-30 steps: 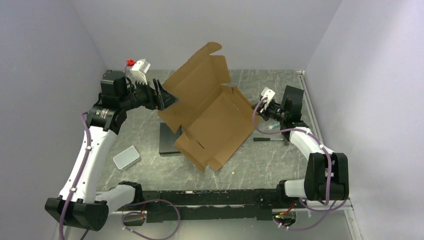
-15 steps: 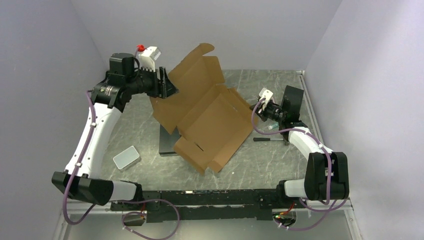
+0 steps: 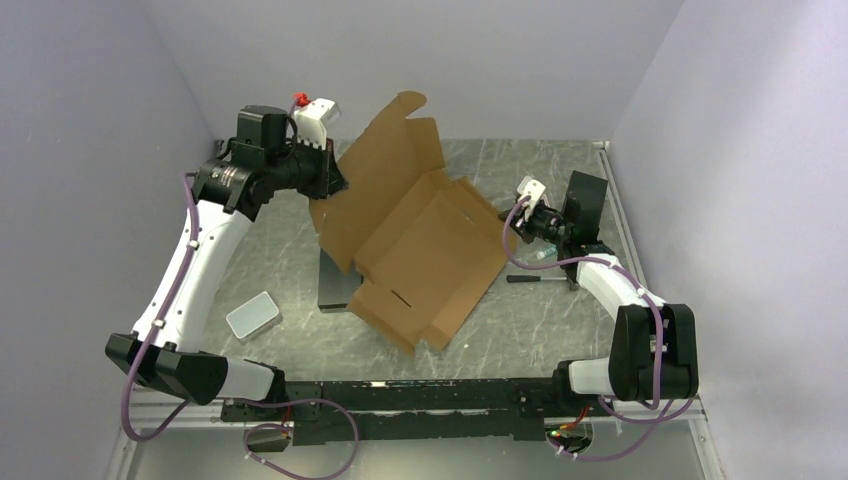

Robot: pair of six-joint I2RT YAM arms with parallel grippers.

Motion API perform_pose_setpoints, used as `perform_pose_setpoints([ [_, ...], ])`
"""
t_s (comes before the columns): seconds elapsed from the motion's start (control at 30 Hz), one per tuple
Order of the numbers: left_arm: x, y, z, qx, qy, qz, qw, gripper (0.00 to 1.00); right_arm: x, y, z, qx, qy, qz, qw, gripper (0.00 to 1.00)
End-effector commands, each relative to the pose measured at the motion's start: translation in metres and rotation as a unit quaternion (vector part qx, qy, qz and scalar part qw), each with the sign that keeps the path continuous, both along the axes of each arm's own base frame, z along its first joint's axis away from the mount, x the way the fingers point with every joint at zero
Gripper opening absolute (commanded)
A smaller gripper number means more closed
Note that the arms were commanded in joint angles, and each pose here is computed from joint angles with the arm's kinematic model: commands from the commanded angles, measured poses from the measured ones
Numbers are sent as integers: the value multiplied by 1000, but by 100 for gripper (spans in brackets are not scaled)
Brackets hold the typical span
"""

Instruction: Fold the paper box

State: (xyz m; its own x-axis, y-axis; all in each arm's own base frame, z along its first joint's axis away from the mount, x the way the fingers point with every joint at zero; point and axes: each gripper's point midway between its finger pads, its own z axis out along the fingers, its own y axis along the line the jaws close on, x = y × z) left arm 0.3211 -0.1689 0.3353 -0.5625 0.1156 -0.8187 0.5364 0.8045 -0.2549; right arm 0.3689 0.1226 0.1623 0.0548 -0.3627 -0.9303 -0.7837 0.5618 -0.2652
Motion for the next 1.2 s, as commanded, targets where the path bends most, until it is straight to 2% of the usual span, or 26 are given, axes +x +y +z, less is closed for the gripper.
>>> perform_pose_setpoints([
  [0.0,1,3,19,13,-50,-8,999,0,2,7,21,6,-34,22,999,0],
  [0.17,0,5,30,3,-91,-1,996,0,-1,10,26,13,-35,31,999,0],
  [0.43,-20,-11,52,-22,-158,-81,984,0,6,7,48,38,-38,3,999,0],
  [0.73,-31,-24,73,-60,-164,-115,978,0,0,9,73,35,-64,11,997,0],
  [1.03,-44,-34,81,-81,-165,-158,970,0,17,-4,56,18,-51,-36,998,0],
  [1.17,-44,-34,78,-81,-162,-159,970,0,15,-1,46,12,-48,-22,999,0],
])
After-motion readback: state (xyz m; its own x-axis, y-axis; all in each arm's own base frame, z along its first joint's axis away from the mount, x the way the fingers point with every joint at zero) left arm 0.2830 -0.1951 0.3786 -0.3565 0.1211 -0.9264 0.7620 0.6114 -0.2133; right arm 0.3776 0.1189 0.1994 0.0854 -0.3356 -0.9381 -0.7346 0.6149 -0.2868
